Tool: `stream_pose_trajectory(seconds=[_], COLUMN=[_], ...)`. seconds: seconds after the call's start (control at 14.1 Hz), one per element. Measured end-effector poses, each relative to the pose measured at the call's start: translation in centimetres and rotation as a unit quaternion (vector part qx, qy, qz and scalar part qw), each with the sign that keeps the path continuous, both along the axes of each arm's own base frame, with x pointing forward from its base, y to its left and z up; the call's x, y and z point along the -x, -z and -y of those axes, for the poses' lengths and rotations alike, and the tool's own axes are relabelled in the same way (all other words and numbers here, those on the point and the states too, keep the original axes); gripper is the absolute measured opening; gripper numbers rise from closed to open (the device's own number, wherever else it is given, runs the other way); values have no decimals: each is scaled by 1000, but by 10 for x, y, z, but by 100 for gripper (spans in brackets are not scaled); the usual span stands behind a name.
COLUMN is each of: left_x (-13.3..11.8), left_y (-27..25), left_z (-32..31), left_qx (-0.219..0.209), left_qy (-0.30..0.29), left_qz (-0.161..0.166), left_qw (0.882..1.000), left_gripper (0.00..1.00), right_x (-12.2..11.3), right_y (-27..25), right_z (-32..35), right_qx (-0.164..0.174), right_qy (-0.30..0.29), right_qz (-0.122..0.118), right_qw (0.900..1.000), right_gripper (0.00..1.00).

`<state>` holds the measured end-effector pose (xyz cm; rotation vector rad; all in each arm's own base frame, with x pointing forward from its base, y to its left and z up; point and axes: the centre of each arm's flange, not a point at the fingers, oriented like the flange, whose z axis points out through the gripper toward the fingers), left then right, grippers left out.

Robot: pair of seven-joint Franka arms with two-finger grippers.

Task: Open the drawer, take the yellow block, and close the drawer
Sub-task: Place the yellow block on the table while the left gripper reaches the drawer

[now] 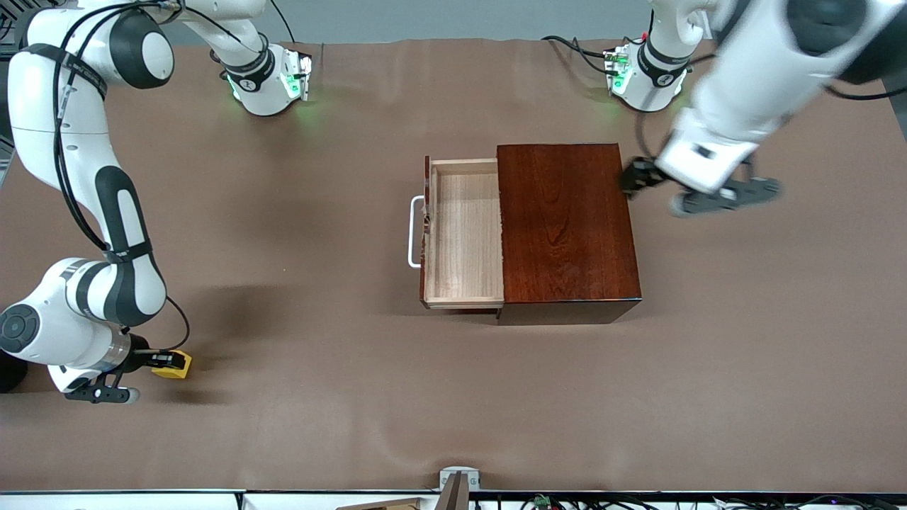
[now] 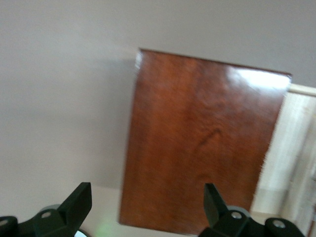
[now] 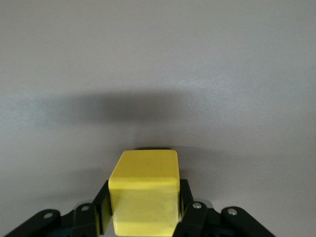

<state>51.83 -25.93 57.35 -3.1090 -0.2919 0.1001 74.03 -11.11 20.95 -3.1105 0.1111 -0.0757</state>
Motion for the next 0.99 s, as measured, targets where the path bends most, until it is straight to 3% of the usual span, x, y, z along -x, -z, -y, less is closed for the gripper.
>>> stream_pose_trajectory(seconds=[0.42,0.78,0.99], left_x=[59,79,88], left_y=[69,104,138], left_z=[151,240,286], left_qx=[-32,-16,0], left_qy=[-90,-167,-216], left_qz=[-46,-48,-50], left_qw=[994,985,975], left_gripper=[100,100,100], right_x=[-3,-8,-1], right_y=[-2,-26,-93], right_z=[-11,-10,-13], right_qx=[-3,-2,-10], right_qy=[-7,-7,-12], right_qz=[3,10,-19], right_qw=[1000,1000,1000], right_gripper=[60,100,100])
